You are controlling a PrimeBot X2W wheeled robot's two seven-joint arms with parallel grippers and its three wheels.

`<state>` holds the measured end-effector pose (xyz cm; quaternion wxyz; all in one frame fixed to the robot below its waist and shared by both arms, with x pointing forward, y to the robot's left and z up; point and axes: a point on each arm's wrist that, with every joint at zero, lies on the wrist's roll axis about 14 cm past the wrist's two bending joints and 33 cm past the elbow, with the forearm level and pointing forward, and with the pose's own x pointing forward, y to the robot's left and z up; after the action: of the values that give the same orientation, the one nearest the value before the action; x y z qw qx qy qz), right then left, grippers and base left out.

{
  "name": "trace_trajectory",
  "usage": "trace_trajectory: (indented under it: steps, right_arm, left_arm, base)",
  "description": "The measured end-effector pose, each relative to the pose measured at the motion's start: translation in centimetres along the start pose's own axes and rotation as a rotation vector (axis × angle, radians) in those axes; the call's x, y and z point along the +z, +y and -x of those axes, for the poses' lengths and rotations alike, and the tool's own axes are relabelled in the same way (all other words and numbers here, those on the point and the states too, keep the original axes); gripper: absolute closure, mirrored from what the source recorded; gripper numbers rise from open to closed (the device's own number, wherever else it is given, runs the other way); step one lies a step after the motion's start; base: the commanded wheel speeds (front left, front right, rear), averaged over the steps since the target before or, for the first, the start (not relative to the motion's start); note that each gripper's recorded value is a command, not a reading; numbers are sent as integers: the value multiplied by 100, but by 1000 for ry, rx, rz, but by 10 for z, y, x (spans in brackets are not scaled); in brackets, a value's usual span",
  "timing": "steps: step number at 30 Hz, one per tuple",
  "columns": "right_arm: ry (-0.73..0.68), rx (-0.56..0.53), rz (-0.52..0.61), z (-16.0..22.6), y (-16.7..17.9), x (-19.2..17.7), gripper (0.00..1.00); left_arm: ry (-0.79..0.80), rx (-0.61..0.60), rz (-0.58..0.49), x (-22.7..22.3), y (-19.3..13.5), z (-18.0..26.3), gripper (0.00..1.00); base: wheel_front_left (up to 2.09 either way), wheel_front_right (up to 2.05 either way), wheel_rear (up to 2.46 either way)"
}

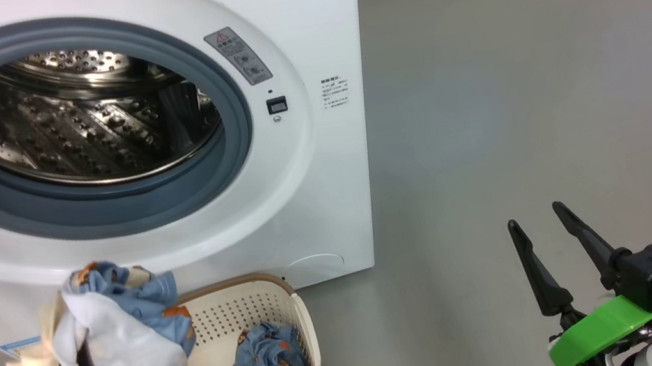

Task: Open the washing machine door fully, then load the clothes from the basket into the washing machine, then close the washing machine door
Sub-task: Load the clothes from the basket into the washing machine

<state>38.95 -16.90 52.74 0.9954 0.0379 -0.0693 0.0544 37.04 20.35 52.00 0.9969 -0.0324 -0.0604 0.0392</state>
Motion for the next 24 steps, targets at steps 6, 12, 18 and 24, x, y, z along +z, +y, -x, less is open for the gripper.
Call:
trace_trajectory:
  steps: [6, 12, 18, 24]
  right_arm:
    - [-4, -5, 0, 6, -1, 2, 0]
    - [0, -1, -2, 7, 1, 1, 0]
    - [21, 1, -5, 5, 1, -7, 0]
    - [61, -2, -11, 2, 0, -22, 0]
  left_arm:
    - [22, 20, 7, -5, 3, 14, 100]
    - [19, 28, 3, -4, 7, 16, 100]
    - [48, 22, 11, -14, 6, 15, 100]
    - [43, -6, 28, -17, -3, -8, 100]
  base:
    - [0, 0, 0]
    - [0, 0, 0]
    - [0, 0, 0]
    - [0, 0, 0]
